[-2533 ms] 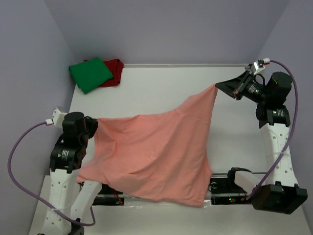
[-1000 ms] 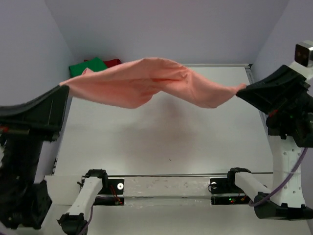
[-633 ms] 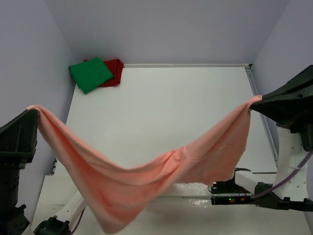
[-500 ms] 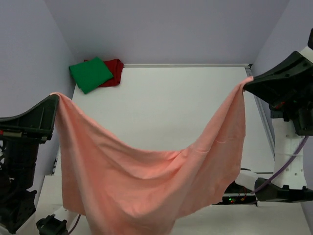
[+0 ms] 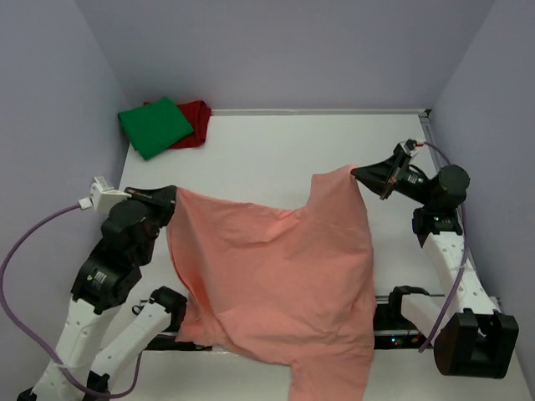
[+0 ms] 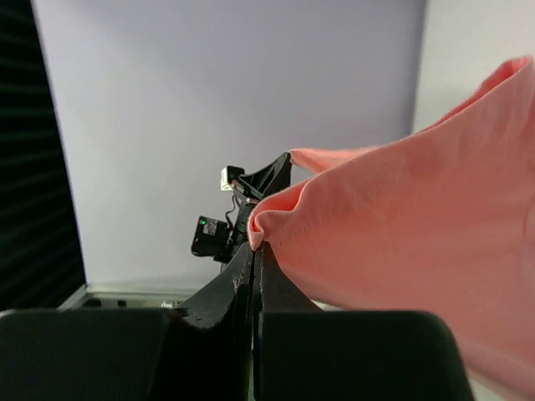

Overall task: Fold and stack the t-shirts
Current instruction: Flatten out the tshirt

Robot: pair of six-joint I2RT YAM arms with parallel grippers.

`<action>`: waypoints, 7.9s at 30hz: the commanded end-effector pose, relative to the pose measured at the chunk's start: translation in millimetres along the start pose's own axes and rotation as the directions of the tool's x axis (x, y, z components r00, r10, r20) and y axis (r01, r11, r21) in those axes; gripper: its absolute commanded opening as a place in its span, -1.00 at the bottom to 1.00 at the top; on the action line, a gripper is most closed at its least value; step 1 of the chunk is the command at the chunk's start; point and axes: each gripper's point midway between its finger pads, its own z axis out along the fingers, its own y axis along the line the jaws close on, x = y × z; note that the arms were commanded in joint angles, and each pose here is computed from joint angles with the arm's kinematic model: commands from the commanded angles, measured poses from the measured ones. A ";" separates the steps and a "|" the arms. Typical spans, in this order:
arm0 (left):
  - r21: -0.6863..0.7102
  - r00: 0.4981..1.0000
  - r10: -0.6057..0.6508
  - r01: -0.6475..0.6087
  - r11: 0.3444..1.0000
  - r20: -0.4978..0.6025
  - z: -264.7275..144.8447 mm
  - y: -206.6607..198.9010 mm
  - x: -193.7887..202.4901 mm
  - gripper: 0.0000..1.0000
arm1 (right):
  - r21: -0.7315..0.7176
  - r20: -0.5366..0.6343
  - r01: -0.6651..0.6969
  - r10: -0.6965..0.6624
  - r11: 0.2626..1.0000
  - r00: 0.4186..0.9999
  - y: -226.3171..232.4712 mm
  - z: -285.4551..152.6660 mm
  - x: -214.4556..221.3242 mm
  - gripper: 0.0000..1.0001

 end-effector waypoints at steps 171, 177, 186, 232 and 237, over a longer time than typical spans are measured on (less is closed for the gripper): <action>-0.135 0.260 0.294 -0.913 0.385 -0.920 42.3 208.2 188.7 0.00 | 0.570 -0.784 0.442 0.298 0.693 0.544 -342.2 145.3 153.7 -1.00; -0.132 0.216 0.255 -0.942 0.309 -0.942 30.5 237.7 193.9 0.00 | 0.600 -0.771 0.463 0.317 0.652 0.552 -353.0 139.3 150.9 -1.00; -0.167 0.231 0.280 -0.958 0.234 -0.932 34.8 245.9 184.4 0.00 | 0.643 -0.753 0.500 0.358 0.580 0.552 -368.4 128.3 150.5 -1.00; -0.460 0.501 0.123 -0.849 0.258 -0.856 33.0 270.7 122.1 -1.00 | 0.644 -0.752 0.478 0.381 0.597 0.538 -366.7 121.6 156.7 -1.00; -0.570 0.603 0.065 -0.779 0.261 -0.795 25.8 282.4 110.2 -1.00 | 0.641 -0.754 0.477 0.378 0.601 0.537 -365.8 122.9 156.7 -1.00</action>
